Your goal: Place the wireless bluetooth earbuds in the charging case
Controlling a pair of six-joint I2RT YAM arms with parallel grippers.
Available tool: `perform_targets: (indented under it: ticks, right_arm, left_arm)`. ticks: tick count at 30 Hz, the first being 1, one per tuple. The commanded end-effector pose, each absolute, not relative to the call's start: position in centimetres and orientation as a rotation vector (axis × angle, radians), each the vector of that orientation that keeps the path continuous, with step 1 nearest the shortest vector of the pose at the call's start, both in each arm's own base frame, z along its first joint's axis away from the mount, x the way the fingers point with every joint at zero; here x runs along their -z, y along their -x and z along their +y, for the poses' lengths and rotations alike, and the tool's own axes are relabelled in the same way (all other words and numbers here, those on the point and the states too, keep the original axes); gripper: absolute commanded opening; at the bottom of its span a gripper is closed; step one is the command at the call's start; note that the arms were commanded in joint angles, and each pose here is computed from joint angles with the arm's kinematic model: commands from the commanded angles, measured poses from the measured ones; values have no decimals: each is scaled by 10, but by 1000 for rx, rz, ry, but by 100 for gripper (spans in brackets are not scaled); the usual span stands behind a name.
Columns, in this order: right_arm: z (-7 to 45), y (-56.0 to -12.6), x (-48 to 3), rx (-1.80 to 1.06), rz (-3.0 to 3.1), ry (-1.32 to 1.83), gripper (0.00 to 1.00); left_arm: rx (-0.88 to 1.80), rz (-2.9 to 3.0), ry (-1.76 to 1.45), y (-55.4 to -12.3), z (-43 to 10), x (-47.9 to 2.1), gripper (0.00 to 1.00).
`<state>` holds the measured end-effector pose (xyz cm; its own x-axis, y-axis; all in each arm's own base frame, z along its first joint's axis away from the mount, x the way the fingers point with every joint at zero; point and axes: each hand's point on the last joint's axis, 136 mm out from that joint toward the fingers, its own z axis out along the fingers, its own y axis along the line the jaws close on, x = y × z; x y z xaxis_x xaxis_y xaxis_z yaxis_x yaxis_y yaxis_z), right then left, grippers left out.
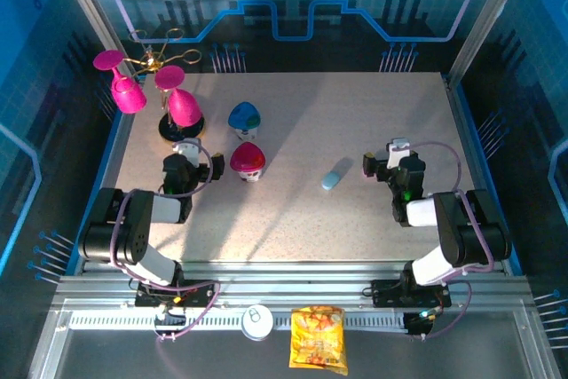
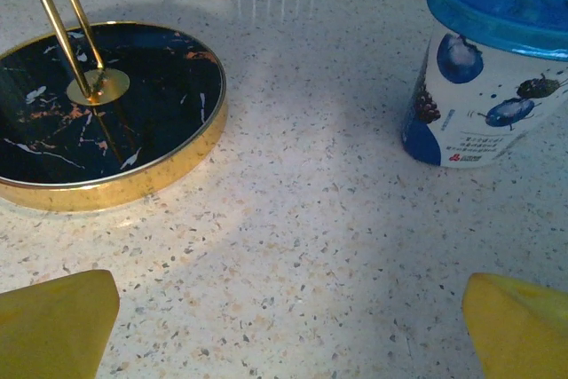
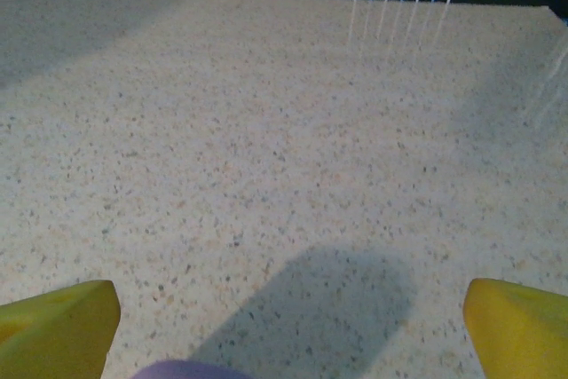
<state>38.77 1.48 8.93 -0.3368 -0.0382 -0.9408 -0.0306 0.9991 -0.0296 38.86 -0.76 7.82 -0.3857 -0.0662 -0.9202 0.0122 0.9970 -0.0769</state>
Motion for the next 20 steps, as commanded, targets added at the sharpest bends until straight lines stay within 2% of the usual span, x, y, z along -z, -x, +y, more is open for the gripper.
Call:
perform_targets:
  ticks: [1, 20]
  right_arm:
    - [16, -397, -100, 30, 1883, 64, 100]
    - [29, -399, -98, -8, 1899, 144, 100]
  left_arm:
    - [85, 1901, 86, -398, -1, -96, 99]
    - [96, 1904, 55, -399, -6, -96, 99]
